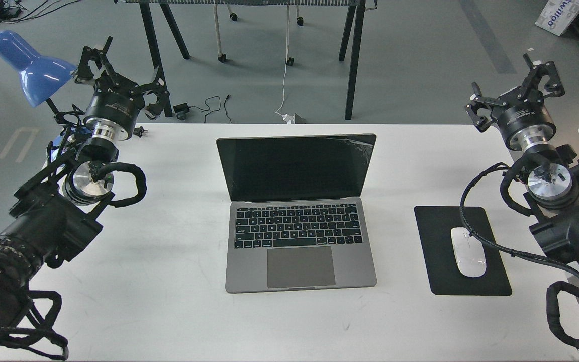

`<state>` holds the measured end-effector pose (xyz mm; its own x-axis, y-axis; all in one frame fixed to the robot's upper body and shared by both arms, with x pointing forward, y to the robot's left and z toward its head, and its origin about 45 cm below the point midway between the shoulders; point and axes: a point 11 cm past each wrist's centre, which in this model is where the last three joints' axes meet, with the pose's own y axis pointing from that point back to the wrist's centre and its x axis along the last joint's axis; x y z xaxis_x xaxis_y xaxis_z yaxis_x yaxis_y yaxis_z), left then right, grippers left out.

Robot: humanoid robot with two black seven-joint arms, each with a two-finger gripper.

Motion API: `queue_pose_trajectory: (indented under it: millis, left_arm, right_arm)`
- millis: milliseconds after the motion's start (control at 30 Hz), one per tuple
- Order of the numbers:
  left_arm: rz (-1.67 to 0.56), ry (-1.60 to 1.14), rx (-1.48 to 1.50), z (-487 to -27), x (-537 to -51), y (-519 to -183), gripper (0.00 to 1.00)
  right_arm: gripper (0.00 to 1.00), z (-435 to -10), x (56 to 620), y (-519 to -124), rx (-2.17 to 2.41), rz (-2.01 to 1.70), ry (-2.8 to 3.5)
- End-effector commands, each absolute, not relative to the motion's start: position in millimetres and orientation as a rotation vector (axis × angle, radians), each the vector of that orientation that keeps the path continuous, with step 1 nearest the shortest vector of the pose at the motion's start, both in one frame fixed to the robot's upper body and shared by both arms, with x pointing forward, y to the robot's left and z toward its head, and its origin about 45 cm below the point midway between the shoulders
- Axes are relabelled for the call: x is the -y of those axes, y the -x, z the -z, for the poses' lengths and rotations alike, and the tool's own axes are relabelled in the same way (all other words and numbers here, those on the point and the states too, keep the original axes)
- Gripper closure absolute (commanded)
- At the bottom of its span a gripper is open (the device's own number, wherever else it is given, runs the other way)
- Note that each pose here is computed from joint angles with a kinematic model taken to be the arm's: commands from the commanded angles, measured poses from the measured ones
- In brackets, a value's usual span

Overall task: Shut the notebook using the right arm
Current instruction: 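Raise the right gripper and move it over the laptop screen's top edge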

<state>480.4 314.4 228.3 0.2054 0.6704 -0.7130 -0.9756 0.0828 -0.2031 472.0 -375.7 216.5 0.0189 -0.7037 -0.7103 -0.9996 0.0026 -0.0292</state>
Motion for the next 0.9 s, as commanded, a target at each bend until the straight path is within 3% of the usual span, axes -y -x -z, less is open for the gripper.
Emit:
queue_pose_trajectory:
  millis: [0,167,667,867]
  left_arm:
    - [-1.309,0.751,-0.504,-229.2,-313.9,-480.8,0.00]
    - [-1.308,0.750,-0.508,-228.1,-313.2,-480.5,0.00]
    - [-1.309,0.746,-0.510,-226.5,-313.3,-479.8,0.00]
    - [-1.310,0.745,-0.509,-226.7,-314.1,-479.7,0.00]
  right_arm:
    - [0.00,-214.8,369.4,-473.0,-1.731,-0.711,1.768]
    - [0.00,-211.4,362.6,-473.2,-1.727,-0.722,1.785]
    - [0.00,-229.1,234.2,-506.6,-1.558,-0.776,2.051]
    - [0.00,-222.3,200.3,-501.3,-1.503,-0.794,2.180]
